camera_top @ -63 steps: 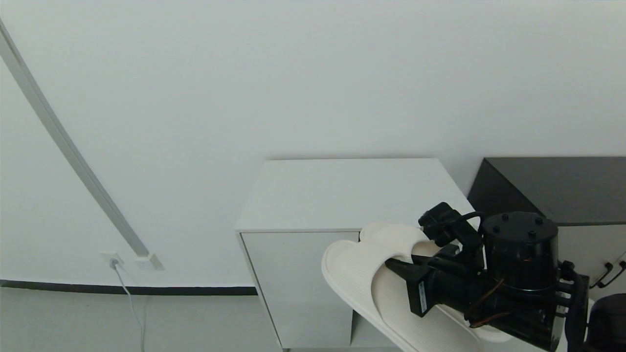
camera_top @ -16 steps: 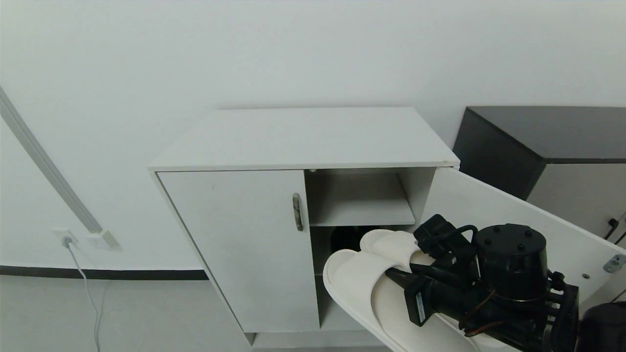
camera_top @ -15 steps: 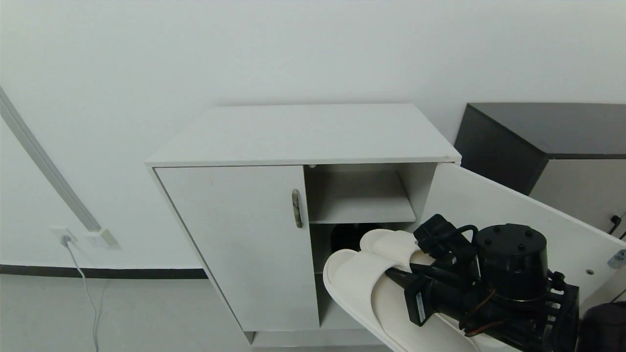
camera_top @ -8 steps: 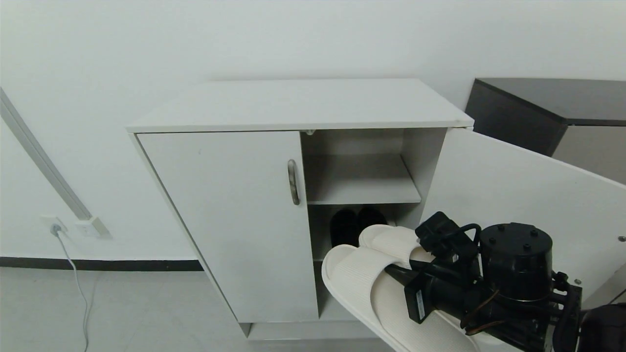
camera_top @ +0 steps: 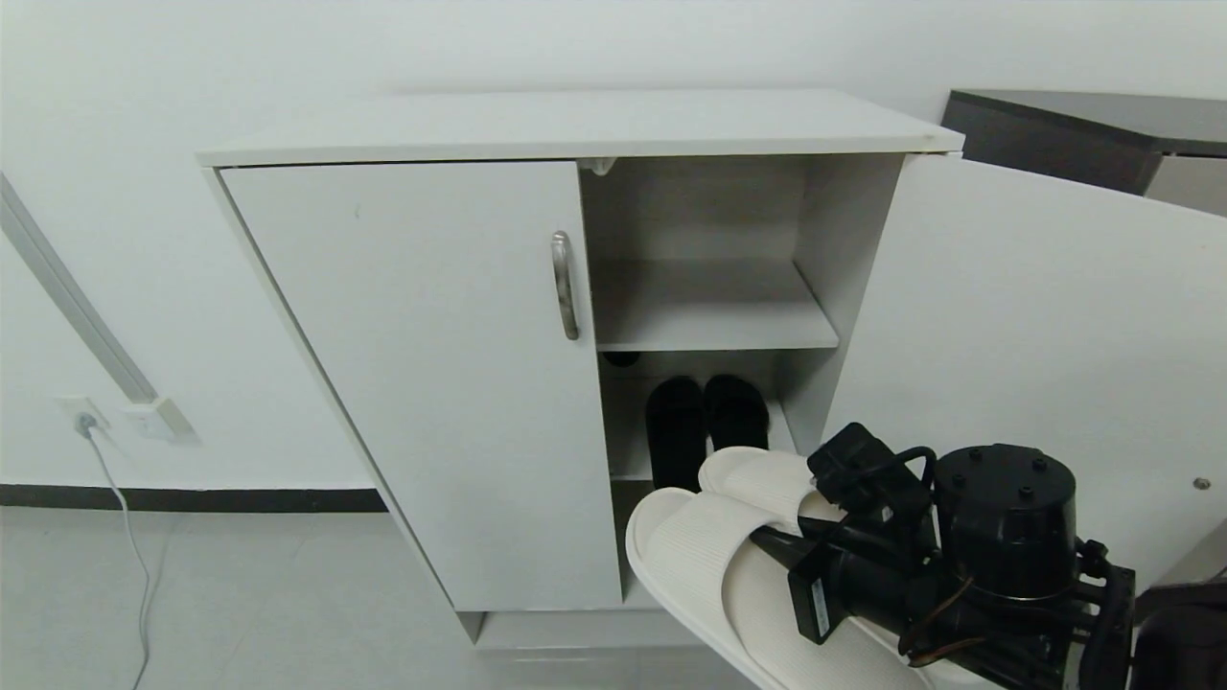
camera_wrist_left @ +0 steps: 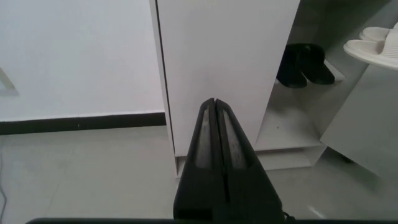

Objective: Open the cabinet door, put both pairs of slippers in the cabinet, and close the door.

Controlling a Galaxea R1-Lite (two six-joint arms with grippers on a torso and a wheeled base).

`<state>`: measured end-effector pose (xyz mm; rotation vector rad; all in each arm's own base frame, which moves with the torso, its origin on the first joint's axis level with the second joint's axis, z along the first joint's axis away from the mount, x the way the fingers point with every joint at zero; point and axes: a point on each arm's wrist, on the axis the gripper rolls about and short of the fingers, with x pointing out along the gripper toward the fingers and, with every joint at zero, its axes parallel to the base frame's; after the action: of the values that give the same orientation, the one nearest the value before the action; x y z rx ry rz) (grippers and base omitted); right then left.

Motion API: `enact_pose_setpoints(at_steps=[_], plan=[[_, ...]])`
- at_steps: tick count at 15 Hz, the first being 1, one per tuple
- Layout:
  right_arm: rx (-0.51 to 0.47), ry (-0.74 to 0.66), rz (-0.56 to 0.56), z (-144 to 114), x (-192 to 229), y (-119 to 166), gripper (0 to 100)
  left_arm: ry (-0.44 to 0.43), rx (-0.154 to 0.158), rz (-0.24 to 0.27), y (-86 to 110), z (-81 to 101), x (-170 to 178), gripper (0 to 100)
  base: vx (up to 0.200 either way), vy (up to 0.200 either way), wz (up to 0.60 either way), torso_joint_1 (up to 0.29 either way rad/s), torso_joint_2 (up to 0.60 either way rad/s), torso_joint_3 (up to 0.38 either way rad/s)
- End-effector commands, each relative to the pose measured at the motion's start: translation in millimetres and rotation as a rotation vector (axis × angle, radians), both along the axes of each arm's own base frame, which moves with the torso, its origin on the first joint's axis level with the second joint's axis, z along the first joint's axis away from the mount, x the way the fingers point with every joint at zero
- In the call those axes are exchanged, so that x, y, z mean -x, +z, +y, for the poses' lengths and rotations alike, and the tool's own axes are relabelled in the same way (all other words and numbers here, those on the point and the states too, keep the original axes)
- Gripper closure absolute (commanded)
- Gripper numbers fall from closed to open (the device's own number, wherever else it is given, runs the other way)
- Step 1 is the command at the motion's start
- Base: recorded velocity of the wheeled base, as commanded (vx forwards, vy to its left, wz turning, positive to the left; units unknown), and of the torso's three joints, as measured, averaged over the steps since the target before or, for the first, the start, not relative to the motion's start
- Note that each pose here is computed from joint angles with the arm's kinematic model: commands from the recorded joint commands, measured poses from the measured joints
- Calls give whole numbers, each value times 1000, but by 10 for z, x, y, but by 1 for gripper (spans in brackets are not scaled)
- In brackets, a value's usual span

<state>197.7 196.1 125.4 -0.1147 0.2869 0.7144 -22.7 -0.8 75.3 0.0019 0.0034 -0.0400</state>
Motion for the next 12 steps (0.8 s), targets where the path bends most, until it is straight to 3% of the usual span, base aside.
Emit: enact_pose_setpoints(at_steps=[1, 4, 9, 10, 12], plan=[[7, 2, 7, 3, 5, -27, 100, 0, 0, 0, 0, 0, 0, 100, 0, 0, 0, -27, 422, 417], [13, 5, 12, 6, 14, -46, 100, 0, 0, 0, 0, 0, 0, 100, 0, 0, 0, -1, 212, 209], [-6, 11, -4, 14, 13, -47, 100, 8, 2, 0, 0, 2, 0, 100, 0, 0, 0, 0, 13, 10], [-19, 16, -37, 97, -6, -93, 100, 9, 2, 0, 0, 2, 0, 100, 0, 0, 0, 0, 0, 0], [-24, -156, -116, 397, -140, -54, 100, 9, 2, -2, 2, 2, 0, 100, 0, 0, 0, 0, 0, 0]])
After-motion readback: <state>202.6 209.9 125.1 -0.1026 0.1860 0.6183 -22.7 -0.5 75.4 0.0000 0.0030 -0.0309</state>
